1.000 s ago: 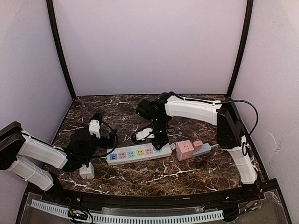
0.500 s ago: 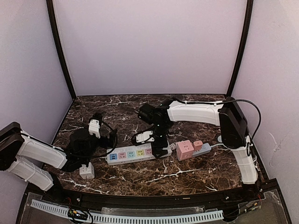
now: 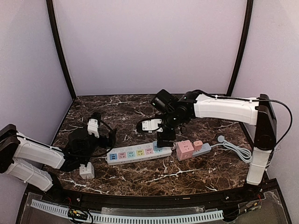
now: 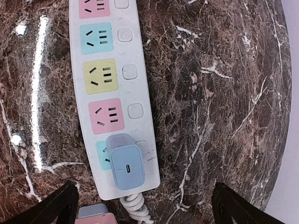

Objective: Insert the plug

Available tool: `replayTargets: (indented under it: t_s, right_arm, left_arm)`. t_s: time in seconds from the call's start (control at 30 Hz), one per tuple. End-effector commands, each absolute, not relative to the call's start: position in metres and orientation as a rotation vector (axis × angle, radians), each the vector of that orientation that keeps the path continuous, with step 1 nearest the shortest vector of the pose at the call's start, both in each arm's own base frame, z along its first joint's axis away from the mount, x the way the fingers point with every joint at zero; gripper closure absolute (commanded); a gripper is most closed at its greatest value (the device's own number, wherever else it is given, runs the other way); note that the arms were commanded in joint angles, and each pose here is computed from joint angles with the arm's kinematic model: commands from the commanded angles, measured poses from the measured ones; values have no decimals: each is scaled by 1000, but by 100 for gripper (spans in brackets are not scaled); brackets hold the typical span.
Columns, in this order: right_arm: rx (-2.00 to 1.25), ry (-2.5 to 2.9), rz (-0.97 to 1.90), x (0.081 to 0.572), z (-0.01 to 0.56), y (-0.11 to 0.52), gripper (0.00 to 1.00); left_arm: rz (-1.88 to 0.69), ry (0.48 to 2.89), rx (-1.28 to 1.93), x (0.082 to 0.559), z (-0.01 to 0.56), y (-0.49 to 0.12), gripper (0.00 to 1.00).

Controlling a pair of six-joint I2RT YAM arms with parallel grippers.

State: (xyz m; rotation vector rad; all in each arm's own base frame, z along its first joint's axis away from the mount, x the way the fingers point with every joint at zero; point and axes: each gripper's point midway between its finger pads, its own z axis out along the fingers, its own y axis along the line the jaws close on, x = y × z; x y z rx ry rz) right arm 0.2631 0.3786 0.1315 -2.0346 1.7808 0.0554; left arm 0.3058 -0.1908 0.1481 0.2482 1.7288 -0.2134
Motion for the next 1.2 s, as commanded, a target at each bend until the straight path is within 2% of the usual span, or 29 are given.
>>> replayTargets:
  t_s: [0.0,0.27,0.47,0.87,1.0,1.17]
  right_arm:
    - [-1902,1706,125,262,140,391,1]
    - [-1588,1719,223,271,166,395,1]
    - [-1459,1751,244,273,170,387,1]
    - [-1213,1693,367,271,201,378,1]
    - [-1132,1748,315,282,200,368,1]
    - [-1118,1774,306,287,191,365,1]
  left_arm:
    - [-221,1767,215,306,149,-188,0]
    - [-189,1899,85,296,145,-164,0]
    - [-129,2010,-12,279,163,-137,0]
    - [34,2275,-159,242,176,-98,7]
    - [77,2337,-169,230,173,-89,7]
    - [106,2448,-209,207,166,-77,1]
